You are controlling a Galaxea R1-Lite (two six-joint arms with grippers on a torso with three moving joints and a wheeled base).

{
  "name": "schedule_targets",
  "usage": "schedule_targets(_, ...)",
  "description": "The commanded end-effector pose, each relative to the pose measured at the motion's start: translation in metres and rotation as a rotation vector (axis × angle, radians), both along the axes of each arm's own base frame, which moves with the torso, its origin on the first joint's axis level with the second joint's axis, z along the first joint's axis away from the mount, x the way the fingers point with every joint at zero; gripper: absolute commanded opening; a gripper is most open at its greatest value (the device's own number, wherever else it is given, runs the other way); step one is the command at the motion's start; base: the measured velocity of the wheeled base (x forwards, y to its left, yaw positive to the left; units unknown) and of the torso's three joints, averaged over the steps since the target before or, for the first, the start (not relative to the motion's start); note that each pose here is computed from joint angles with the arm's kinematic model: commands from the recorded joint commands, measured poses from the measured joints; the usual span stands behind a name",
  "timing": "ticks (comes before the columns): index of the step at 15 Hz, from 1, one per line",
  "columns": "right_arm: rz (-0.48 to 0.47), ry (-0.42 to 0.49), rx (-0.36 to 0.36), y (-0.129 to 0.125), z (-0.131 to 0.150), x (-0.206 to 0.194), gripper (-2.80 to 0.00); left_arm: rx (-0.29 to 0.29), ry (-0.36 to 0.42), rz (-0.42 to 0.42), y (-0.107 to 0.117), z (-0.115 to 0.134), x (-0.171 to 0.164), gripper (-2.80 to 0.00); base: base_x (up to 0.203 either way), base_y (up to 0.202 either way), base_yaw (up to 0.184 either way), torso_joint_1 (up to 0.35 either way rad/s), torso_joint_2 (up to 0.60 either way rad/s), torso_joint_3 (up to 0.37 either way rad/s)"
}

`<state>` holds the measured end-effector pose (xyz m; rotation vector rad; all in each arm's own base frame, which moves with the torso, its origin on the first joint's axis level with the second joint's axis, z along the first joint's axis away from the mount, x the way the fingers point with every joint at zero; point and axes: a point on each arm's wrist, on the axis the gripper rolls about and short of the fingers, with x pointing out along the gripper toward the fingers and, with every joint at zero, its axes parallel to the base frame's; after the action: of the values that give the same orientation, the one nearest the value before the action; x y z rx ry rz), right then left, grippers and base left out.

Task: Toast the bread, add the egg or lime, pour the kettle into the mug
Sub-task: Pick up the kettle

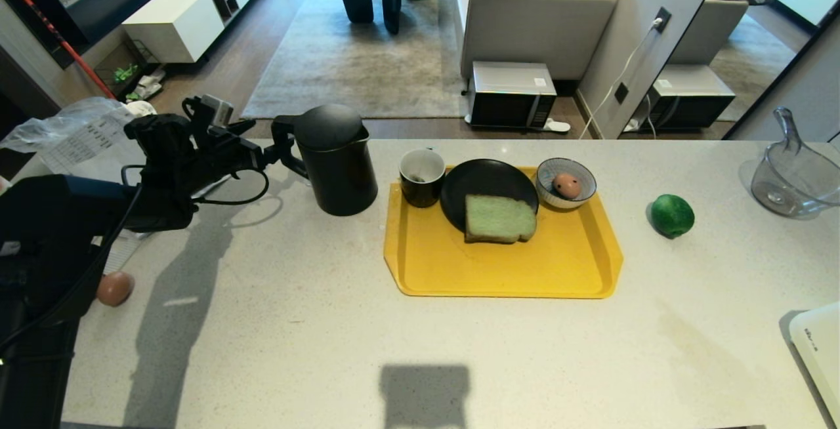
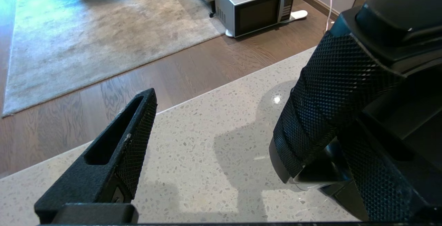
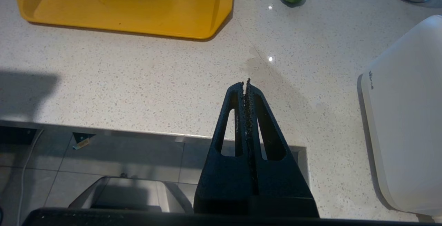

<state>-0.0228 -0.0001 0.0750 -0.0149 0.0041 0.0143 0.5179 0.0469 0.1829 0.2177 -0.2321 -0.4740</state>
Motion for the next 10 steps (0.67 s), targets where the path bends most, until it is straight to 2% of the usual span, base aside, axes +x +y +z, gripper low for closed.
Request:
schedule_targets(1,0.001,0.002,0.000,0.000,0.000,0.000,-2.80,0.001,-0.008,0.001,0.001,0.002,-0.001,0.00,0.000,0.000,0.000,0.000,0.00,0.000)
schedule_targets(10,0.001,0.000,0.000,0.000,0.000,0.000,-2.80,-0.001,-0.025,0.012,0.005,0.015,-0.006,0.00,0.000,0.000,0.000,0.000,0.00,0.000)
